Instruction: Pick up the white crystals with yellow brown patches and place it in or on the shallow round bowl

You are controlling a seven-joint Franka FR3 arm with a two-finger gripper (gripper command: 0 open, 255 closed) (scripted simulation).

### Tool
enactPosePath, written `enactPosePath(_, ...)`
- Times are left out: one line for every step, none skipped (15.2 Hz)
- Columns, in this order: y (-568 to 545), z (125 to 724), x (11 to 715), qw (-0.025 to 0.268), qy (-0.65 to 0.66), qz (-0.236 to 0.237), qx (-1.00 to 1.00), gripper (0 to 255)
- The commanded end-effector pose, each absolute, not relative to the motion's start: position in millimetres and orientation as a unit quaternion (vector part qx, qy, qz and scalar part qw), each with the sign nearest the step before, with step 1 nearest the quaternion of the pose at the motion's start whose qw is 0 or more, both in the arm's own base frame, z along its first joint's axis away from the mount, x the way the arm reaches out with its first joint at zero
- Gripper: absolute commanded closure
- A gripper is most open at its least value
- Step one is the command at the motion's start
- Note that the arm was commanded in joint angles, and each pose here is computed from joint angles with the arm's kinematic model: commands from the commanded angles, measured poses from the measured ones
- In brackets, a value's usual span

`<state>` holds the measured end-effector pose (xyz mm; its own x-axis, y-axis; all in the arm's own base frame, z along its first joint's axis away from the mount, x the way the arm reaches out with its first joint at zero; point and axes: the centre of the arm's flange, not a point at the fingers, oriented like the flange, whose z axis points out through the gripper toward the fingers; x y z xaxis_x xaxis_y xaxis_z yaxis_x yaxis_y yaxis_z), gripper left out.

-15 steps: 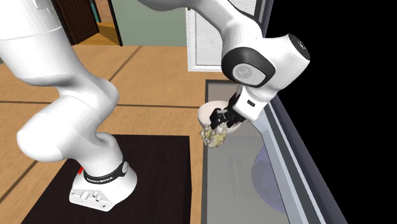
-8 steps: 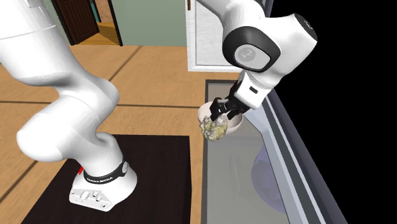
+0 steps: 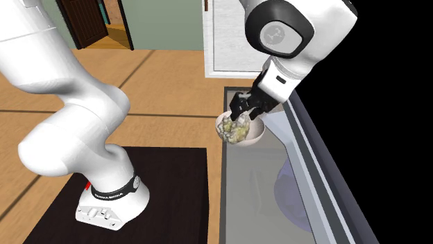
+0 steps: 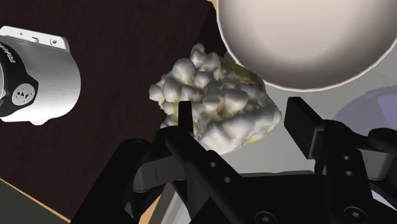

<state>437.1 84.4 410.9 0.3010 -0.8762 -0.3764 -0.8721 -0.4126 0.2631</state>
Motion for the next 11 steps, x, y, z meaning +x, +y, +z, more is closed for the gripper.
enactPosePath(83.1,421.5,436.5,0.004,-0.542,-0.236,0.807,255)
enactPosePath(83.1,423.8,436.4,0.004,-0.542,-0.236,0.807,255)
enactPosePath(95.4,427.2,439.7,0.004,-0.542,-0.236,0.807,255)
enactPosePath(107.8,430.6,442.8,0.004,-0.542,-0.236,0.807,255)
enactPosePath(120.1,434.0,446.0,0.004,-0.542,-0.236,0.807,255)
enactPosePath(132.5,437.5,449.2,0.004,-0.542,-0.236,0.807,255)
enactPosePath(144.8,440.9,452.4,0.004,-0.542,-0.236,0.807,255)
enactPosePath(157.2,444.3,455.6,0.004,-0.542,-0.236,0.807,255)
enactPosePath(169.5,447.8,458.8,0.004,-0.542,-0.236,0.807,255)
enactPosePath(181.9,451.2,462.0,0.004,-0.542,-0.236,0.807,255)
enactPosePath(194.2,454.6,465.1,0.004,-0.542,-0.236,0.807,255)
